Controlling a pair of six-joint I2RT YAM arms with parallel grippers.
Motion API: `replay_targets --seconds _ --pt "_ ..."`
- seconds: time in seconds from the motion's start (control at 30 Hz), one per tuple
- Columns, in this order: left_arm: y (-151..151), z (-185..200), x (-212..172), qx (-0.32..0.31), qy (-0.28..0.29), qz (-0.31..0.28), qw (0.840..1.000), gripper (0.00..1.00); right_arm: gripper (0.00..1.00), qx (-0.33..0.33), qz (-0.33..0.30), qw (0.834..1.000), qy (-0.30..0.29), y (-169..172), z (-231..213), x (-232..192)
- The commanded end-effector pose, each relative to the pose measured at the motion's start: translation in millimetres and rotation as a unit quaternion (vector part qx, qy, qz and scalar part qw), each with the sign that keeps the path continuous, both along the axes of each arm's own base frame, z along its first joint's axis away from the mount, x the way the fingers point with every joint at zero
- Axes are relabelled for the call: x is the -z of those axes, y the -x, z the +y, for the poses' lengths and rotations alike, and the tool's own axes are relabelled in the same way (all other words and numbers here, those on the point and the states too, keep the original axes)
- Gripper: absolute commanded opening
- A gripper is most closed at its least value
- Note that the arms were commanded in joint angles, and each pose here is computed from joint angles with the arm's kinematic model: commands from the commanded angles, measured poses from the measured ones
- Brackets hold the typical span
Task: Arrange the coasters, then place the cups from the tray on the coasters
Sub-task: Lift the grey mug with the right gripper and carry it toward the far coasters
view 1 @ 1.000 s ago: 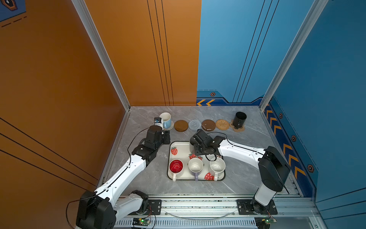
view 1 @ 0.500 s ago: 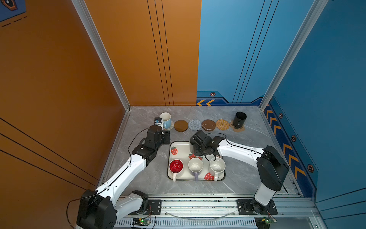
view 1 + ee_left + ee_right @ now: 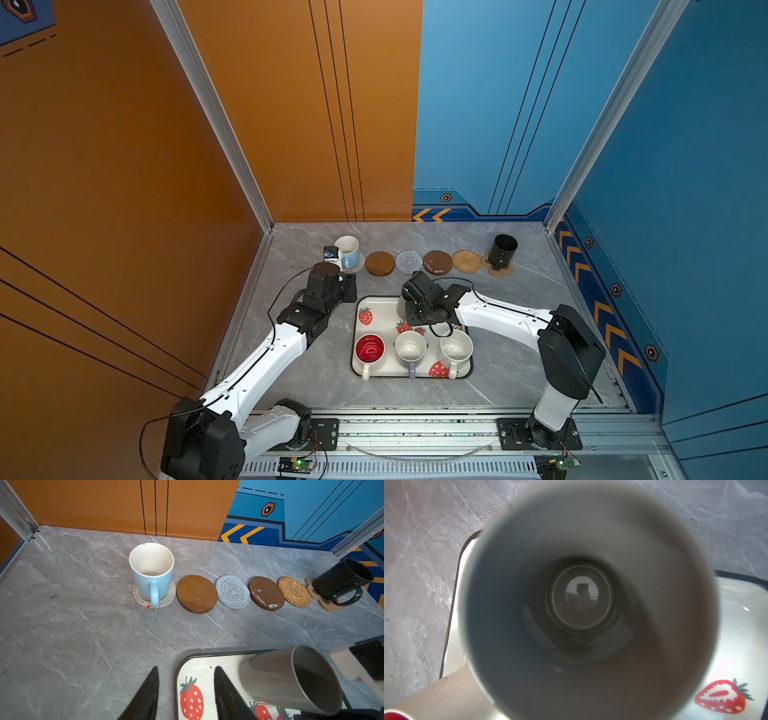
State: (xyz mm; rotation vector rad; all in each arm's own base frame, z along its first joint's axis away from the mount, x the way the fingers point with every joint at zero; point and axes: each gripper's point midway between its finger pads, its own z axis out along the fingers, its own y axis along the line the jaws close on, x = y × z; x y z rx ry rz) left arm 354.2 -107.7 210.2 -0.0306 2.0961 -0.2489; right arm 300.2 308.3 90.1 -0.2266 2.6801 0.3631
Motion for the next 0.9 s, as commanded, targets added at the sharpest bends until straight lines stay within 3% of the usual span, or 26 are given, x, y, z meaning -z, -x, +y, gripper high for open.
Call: replay_targets --seconds 0.0,0.3,0.87 --pt "-2.1 0.0 -2.3 0.002 0.009 -0.004 1.000 0.44 0.00 0.015 -0.047 0.999 0.016 -16.0 -5.8 -20.2" --pt "1.4 2.6 -4.3 0.000 0.007 -0.008 1.000 0.44 0.00 0.013 -0.074 0.996 0.048 -18.2 -16.9 -40.1" --pt "2.2 5.6 -4.1 -0.003 0.008 -0.010 1.000 0.44 0.00 0.012 -0.125 0.991 0.052 -34.6 -45.1 -96.7"
